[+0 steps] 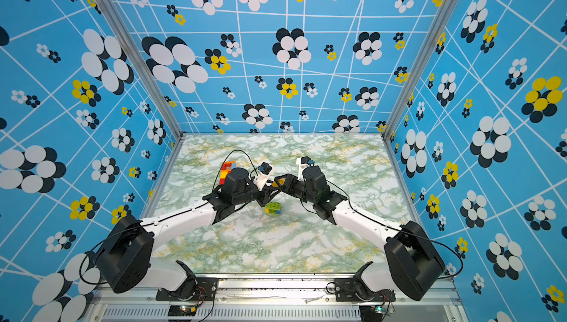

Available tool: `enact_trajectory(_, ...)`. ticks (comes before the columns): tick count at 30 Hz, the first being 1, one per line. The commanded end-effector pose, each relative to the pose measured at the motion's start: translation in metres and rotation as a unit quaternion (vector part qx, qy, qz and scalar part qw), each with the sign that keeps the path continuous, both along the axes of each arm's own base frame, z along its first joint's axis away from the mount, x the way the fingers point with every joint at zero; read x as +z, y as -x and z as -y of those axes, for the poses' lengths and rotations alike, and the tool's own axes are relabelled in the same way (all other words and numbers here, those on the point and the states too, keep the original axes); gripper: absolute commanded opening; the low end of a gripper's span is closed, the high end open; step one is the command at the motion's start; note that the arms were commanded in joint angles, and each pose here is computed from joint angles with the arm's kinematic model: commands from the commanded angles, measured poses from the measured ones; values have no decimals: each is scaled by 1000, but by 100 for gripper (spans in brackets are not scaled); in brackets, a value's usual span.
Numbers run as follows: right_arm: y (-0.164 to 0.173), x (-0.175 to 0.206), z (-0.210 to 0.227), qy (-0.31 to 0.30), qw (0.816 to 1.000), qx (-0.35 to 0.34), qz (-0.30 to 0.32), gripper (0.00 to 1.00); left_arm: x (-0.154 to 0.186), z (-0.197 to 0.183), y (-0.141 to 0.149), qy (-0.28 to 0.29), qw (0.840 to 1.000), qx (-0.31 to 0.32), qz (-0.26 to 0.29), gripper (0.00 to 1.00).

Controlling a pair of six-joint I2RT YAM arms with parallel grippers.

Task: Assemble the letter p with lego
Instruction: Pick up the lego brick from the center of the board.

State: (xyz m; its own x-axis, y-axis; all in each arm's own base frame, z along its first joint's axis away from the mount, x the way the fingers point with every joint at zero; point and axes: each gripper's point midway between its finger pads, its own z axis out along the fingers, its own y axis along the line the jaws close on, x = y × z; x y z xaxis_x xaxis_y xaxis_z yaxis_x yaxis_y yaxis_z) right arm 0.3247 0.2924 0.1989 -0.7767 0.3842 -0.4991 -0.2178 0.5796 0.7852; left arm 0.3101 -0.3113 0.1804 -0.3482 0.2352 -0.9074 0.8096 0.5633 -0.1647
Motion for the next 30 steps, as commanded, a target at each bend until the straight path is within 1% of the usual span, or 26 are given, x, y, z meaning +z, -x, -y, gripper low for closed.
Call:
enact_trajectory(1, 2, 9, -7, 0, 1000, 16, 8, 40, 9, 3, 5, 13, 1000, -11, 12, 26)
enact_trajectory(4, 3, 8, -8, 3, 1000, 19, 7, 33, 8, 2, 6, 13, 1000, -11, 16, 28)
enact_trajectory(6, 2, 8, -6, 11, 1000, 16, 12, 30, 8, 0, 5, 12, 1000, -3, 17, 34)
enact_trajectory(7, 2, 8, -4, 24, 1000, 12, 16, 28, 7, -3, 3, 9, 1000, 8, 16, 42)
enact_trajectory(8, 2, 7, -1, 44, 999, 5, 26, 28, 6, -7, 0, 6, 1000, 23, 14, 56)
enact_trajectory(9, 1, 7, 2, 66, 997, -3, 34, 27, 5, -10, -1, 5, 999, 33, 12, 64)
enact_trajectory(10, 0, 5, 6, 94, 994, -12, 46, 27, 5, -14, -2, 6, 999, 41, 13, 70)
enact_trajectory(12, -6, 0, 14, 142, 987, -34, 61, 26, 9, -23, -4, 14, 998, 59, 14, 76)
enact_trajectory(15, -17, -11, 25, 202, 974, -56, 80, 25, 13, -46, -3, 28, 995, 95, 10, 81)
enact_trajectory(17, -26, -20, 34, 252, 961, -69, 91, 24, 13, -71, -5, 35, 989, 143, 5, 84)
enact_trajectory(19, -33, -27, 40, 286, 950, -83, 95, 24, 8, -100, -10, 34, 979, 203, -5, 87)
enact_trajectory(20, -38, -30, 42, 297, 946, -90, 96, 24, 3, -116, -11, 33, 972, 231, -14, 87)
enact_trajectory(22, -44, -36, 38, 305, 943, -90, 99, 24, -5, -143, -11, 32, 960, 275, -29, 88)
enact_trajectory(24, -50, -41, 31, 312, 941, -79, 105, 24, -11, -163, -9, 32, 953, 300, -37, 88)
enact_trajectory(25, -52, -42, 26, 318, 939, -67, 113, 24, -15, -172, -7, 28, 949, 312, -38, 88)
enact_trajectory(27, -56, -43, 13, 339, 928, -16, 152, 23, -21, -183, -3, 23, 943, 332, -34, 89)
enact_trajectory(28, -56, -43, 8, 351, 920, 17, 172, 23, -21, -184, -2, 27, 943, 332, -31, 89)
enact_trajectory(30, -50, -44, -3, 360, 901, 109, 215, 24, -24, -186, 1, 28, 942, 332, -28, 89)
